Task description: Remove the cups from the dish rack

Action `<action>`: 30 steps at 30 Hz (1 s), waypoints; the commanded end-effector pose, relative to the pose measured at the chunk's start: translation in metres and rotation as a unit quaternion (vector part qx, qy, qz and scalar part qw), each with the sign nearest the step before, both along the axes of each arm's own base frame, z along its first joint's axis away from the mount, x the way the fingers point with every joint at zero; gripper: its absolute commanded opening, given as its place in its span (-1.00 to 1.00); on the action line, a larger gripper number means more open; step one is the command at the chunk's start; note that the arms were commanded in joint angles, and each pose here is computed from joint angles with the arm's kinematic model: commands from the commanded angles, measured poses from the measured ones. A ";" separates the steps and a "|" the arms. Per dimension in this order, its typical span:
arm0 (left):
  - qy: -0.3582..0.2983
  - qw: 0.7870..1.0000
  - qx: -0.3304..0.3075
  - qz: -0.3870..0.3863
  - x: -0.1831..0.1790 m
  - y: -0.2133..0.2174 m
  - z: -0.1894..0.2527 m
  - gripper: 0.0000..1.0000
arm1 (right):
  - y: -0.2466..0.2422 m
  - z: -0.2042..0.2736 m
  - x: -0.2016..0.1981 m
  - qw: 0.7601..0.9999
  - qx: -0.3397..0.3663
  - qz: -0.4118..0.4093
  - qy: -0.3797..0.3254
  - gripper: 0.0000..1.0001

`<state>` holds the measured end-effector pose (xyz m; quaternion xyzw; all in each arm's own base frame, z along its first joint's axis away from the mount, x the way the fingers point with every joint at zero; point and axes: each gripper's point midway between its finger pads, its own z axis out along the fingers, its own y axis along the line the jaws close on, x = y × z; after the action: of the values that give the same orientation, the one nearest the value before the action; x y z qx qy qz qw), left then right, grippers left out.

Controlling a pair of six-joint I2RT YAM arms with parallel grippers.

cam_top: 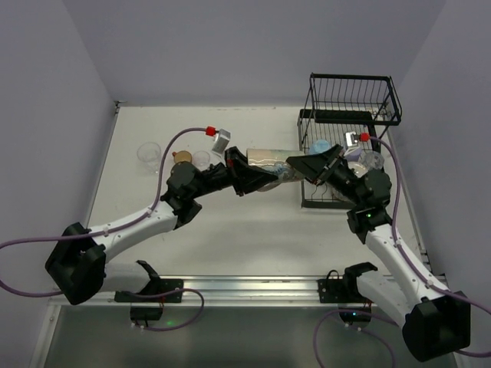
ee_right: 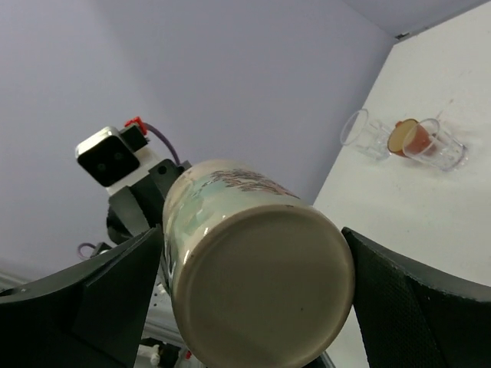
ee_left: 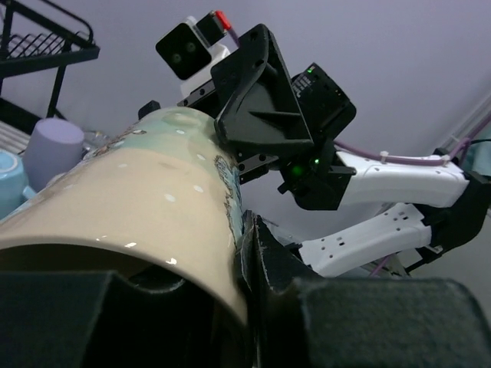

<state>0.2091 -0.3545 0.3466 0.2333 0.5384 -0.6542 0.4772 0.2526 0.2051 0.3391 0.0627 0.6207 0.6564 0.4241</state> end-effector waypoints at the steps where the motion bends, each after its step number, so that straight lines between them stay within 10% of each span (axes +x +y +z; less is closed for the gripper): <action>1: -0.064 0.996 -0.029 0.054 0.000 0.016 0.048 -1.00 | -0.003 0.001 0.004 0.998 -0.032 -0.027 -0.039 0.98; 14: -0.048 0.953 0.148 0.259 0.053 0.065 0.019 -1.00 | -0.024 -0.007 0.024 0.990 -0.074 -0.116 -0.024 0.98; 21: 0.032 0.869 0.379 0.318 0.139 0.043 -0.081 -1.00 | -0.048 -0.012 0.025 0.968 -0.164 -0.184 -0.039 0.98; 30: 0.059 0.780 0.495 0.379 0.219 0.047 -0.135 -1.00 | -0.077 -0.038 0.019 0.936 -0.253 -0.243 -0.033 0.98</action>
<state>0.3904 -0.3228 0.1581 0.1954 0.8848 -0.1141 0.4072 0.2689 0.1443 0.3127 0.0811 0.7020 0.4135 0.5741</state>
